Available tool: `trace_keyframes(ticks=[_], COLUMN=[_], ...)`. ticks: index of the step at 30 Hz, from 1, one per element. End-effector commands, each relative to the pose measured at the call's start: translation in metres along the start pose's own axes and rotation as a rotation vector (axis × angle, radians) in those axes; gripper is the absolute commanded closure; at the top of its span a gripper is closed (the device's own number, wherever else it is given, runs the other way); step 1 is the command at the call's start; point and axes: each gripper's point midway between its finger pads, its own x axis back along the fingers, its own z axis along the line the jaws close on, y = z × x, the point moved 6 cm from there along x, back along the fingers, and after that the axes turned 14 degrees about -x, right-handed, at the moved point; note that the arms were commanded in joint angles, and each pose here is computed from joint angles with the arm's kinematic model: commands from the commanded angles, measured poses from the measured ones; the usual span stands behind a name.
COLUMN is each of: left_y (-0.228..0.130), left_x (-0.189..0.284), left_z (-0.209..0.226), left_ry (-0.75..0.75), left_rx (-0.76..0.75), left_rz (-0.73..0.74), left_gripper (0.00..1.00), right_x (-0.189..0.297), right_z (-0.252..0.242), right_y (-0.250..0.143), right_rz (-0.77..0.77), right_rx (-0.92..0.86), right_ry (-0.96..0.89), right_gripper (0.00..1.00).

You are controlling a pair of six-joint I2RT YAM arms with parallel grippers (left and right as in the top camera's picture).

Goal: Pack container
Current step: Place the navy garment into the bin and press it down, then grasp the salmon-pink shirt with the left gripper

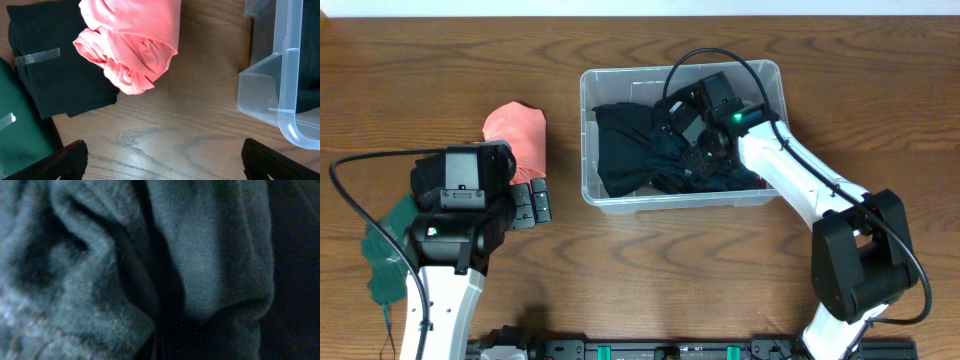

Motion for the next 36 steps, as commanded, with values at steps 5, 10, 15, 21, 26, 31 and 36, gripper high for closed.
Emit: trace_keyframes(ticks=[5, 10, 15, 21, 26, 31, 36], left_y=[0.004, 0.007, 0.026, 0.075, 0.095, 0.078, 0.061], left_x=[0.005, 0.003, -0.016, -0.060, -0.114, -0.167, -0.206], left_z=[0.000, 0.008, 0.050, 0.081, 0.095, 0.093, 0.076], left_ry=[0.000, 0.040, 0.080, -0.084, -0.115, -0.160, -0.320], left_rx=[-0.001, 0.020, 0.129, 0.152, 0.126, 0.142, 0.154], left_rz=[-0.012, -0.020, 0.031, 0.067, 0.166, 0.289, 0.365], left_gripper=[0.02, 0.02, 0.02, 0.02, 0.02, 0.02, 0.02], right_x=[0.016, 0.116, 0.196, 0.217, 0.218, 0.219, 0.225], right_z=[-0.008, -0.019, -0.035, -0.057, -0.080, -0.096, -0.105], right_y=[-0.008, 0.016, 0.004, -0.024, -0.048, -0.068, -0.076], right_rz=[0.031, -0.250, -0.450, -0.430, -0.362, -0.301, -0.313], right_rx=[-0.062, -0.094, -0.197, -0.328, -0.497, -0.599, -0.657], right_ry=[-0.067, -0.167, -0.215, -0.253, -0.324, -0.379, -0.391], right_gripper=[0.93, 0.24, 0.13, 0.13, 0.13, 0.14, 0.14])
